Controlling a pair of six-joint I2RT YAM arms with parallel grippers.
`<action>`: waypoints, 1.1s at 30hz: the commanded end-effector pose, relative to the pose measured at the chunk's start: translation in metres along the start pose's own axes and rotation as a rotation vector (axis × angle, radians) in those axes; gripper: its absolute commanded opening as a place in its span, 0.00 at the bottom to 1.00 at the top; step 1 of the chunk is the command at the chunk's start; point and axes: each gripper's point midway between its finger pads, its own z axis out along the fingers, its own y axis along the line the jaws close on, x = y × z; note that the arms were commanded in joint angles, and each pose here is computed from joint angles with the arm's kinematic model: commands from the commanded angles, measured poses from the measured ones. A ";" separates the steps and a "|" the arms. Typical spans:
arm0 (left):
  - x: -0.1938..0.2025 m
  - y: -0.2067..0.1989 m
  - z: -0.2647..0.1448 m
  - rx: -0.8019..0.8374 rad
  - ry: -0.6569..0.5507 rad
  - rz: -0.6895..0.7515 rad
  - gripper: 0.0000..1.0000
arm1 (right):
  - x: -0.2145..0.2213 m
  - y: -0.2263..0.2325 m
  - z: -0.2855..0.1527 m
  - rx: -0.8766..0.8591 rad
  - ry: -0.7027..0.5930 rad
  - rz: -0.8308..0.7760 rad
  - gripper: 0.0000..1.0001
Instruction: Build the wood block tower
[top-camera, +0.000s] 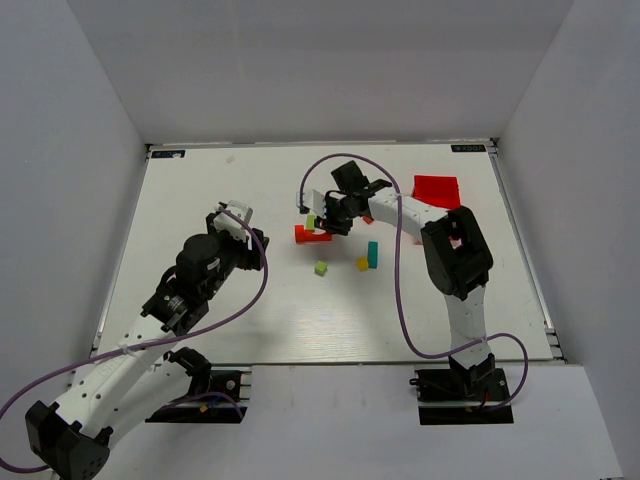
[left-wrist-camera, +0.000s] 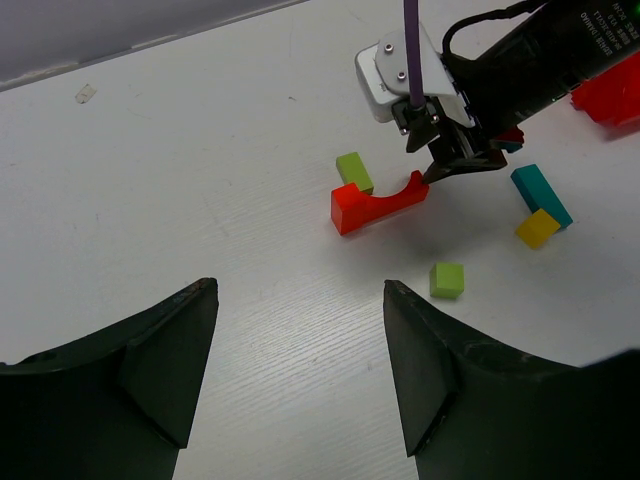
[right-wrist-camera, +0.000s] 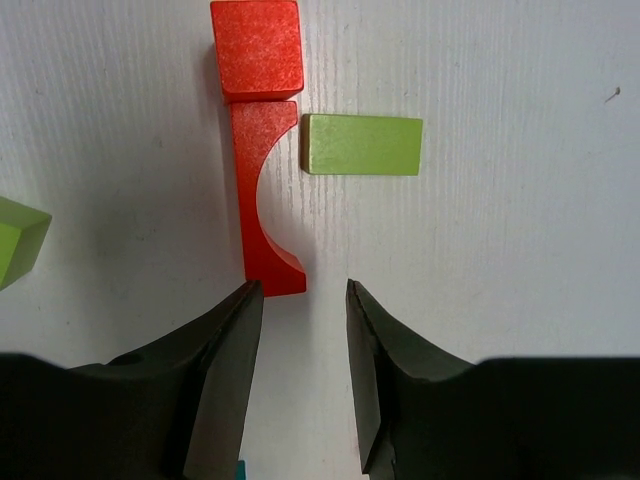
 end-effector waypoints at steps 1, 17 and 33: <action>-0.001 0.003 -0.001 -0.012 -0.002 0.004 0.77 | -0.023 -0.016 -0.025 0.078 -0.063 0.033 0.45; -0.005 0.012 -0.009 -0.061 -0.024 -0.010 0.78 | -0.060 -0.096 -0.047 0.122 -0.250 0.709 0.69; -0.009 0.006 -0.012 -0.021 -0.042 -0.013 0.79 | -0.049 -0.077 0.007 0.091 -0.200 0.905 0.35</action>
